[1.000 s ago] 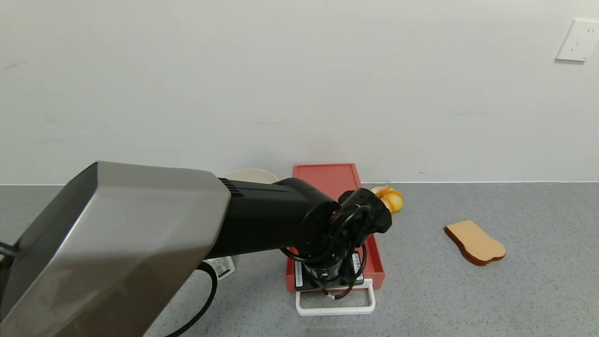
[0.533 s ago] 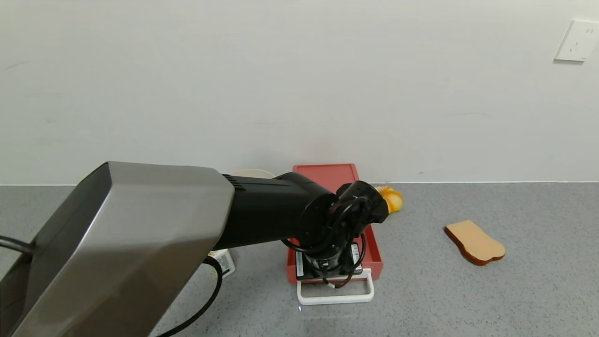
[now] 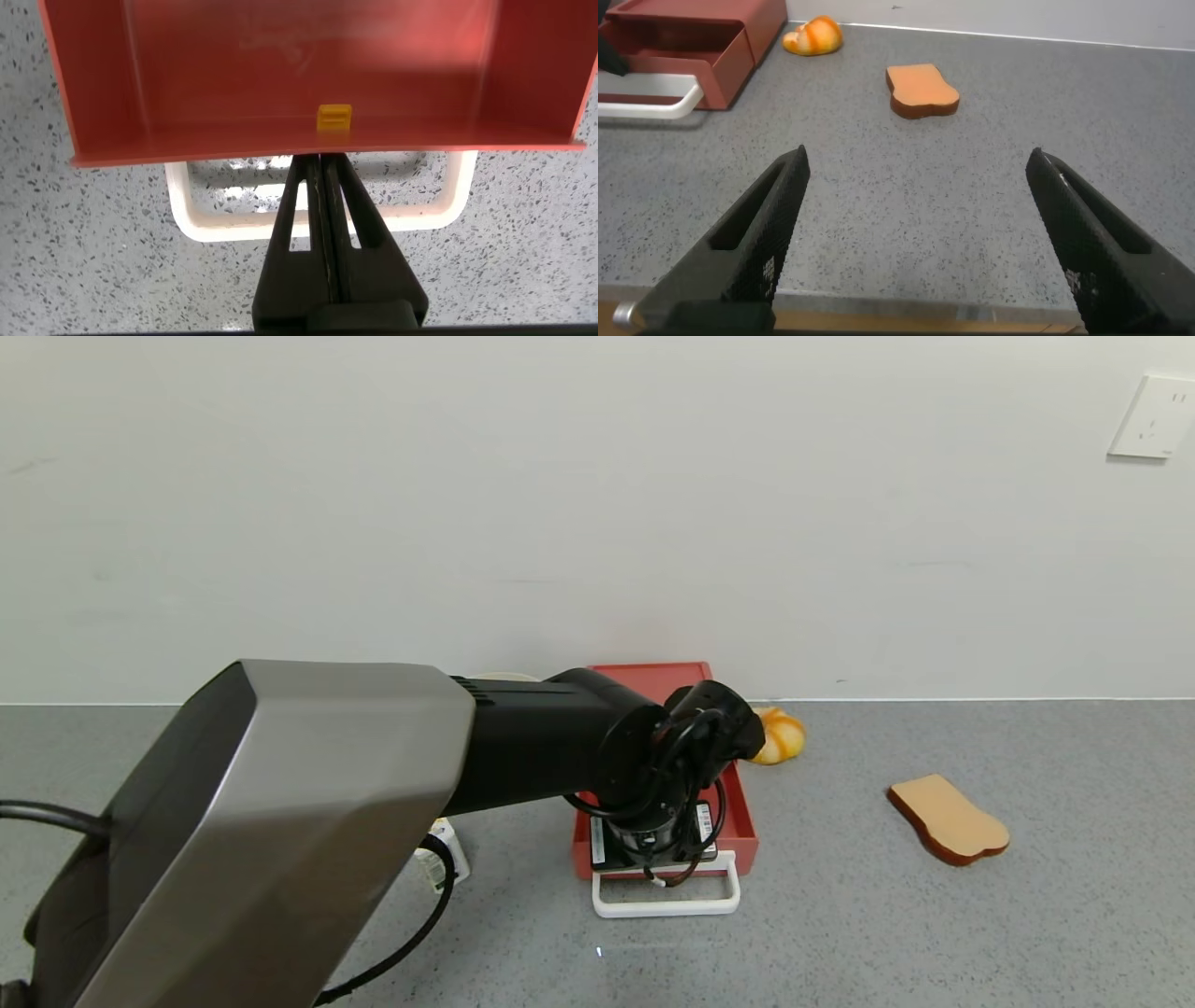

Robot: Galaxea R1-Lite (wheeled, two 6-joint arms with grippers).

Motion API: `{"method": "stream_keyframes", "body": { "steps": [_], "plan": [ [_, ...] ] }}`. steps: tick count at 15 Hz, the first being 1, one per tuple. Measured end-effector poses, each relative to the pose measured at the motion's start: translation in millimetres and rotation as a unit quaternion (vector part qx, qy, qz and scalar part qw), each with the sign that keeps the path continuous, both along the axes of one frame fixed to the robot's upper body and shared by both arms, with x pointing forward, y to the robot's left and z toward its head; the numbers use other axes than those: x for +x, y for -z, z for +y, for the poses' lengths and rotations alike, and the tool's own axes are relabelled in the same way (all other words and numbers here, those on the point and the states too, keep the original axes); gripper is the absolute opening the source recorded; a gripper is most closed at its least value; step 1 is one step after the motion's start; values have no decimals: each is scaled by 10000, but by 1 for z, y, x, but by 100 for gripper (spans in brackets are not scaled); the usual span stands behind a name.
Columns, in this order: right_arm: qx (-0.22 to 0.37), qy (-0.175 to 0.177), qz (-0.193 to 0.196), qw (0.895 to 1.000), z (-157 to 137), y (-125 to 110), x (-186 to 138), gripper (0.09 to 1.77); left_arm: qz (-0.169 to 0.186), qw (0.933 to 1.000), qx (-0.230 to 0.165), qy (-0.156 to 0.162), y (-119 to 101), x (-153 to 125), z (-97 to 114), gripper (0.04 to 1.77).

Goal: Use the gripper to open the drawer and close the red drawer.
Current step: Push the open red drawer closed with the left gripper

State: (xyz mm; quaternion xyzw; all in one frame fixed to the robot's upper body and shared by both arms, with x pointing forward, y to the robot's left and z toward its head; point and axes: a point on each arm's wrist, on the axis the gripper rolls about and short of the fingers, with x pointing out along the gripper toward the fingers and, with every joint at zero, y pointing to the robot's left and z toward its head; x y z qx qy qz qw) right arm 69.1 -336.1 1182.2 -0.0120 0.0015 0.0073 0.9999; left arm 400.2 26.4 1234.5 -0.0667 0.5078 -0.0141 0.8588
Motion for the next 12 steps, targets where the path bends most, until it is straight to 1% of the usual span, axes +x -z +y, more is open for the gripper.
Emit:
{"method": "stream_keyframes", "body": {
  "steps": [6, 12],
  "plan": [
    [0, 0, 0, 10000, 0, 0, 0, 171, -160, 9999, 3, 25, -1, 20, 6, 11],
    [0, -1, -2, 10000, 0, 0, 0, 171, -366, 9992, -6, 137, 2, 30, 5, 11]
  ]
}}
